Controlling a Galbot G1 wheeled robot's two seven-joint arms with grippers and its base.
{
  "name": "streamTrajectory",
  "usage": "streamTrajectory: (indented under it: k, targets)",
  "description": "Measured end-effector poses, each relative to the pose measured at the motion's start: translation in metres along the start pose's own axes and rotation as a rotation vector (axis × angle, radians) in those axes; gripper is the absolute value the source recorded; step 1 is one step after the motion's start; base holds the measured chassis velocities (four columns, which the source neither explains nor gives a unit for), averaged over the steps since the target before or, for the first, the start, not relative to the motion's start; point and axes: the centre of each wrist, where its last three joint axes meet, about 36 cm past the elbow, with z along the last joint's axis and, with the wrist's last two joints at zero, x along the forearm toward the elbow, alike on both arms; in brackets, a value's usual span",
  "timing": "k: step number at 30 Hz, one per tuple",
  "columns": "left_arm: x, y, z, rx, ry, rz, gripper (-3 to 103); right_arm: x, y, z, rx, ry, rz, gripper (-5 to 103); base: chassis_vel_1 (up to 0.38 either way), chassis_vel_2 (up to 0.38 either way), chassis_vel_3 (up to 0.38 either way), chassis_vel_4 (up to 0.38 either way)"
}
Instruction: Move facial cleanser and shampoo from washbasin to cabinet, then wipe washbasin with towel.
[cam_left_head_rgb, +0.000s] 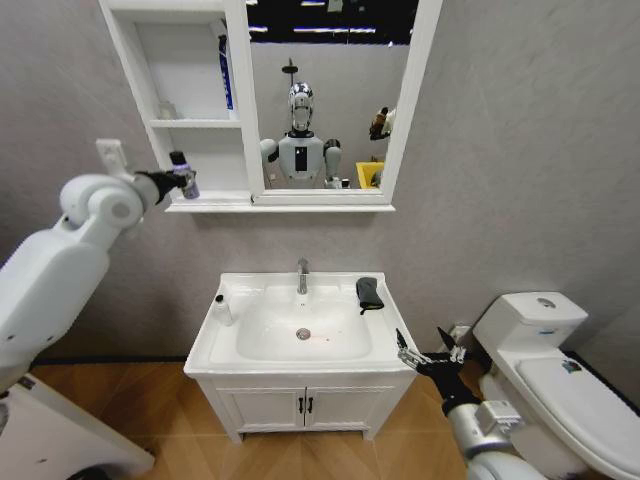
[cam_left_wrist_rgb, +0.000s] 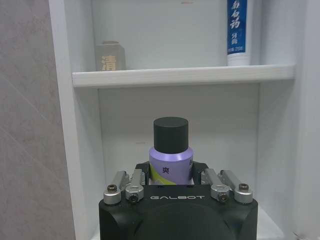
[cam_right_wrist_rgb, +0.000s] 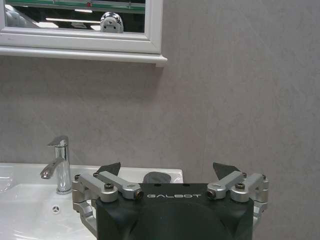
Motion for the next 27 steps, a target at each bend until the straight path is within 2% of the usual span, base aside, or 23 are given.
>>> streamTrajectory:
  k: [3, 8, 10, 18, 24, 26, 27]
  targets:
    - [-0.032, 0.004, 0.015, -0.001, 0.027, -0.03, 43, 0.003, -0.004, 0.005, 0.003, 0.006, 0.012, 100, 0.0, 0.0, 0.0, 0.0]
    - [-0.052, 0.003, 0.03, 0.014, 0.03, -0.034, 43, 0.002, -0.006, 0.009, 0.003, 0.009, 0.016, 100, 0.0, 0.0, 0.0, 0.0]
    - [-0.06, 0.0, 0.037, 0.036, 0.023, -0.028, 43, 0.001, -0.006, 0.009, 0.002, 0.006, 0.017, 100, 0.0, 0.0, 0.0, 0.0]
    - [-0.071, 0.006, 0.044, 0.049, 0.006, -0.056, 43, 0.002, -0.007, 0.012, 0.004, 0.012, 0.019, 100, 0.0, 0.0, 0.0, 0.0]
    - [-0.07, 0.012, 0.035, 0.036, 0.029, -0.065, 43, 0.003, -0.009, 0.016, 0.007, 0.016, 0.025, 100, 0.0, 0.0, 0.0, 0.0]
    - [-0.07, 0.012, 0.031, 0.03, 0.034, -0.059, 40, 0.003, -0.008, 0.018, 0.005, 0.017, 0.025, 100, 0.0, 0.0, 0.0, 0.0]
    - [-0.07, 0.01, 0.03, 0.026, 0.036, -0.056, 47, 0.004, -0.008, 0.018, 0.002, 0.018, 0.024, 100, 0.0, 0.0, 0.0, 0.0]
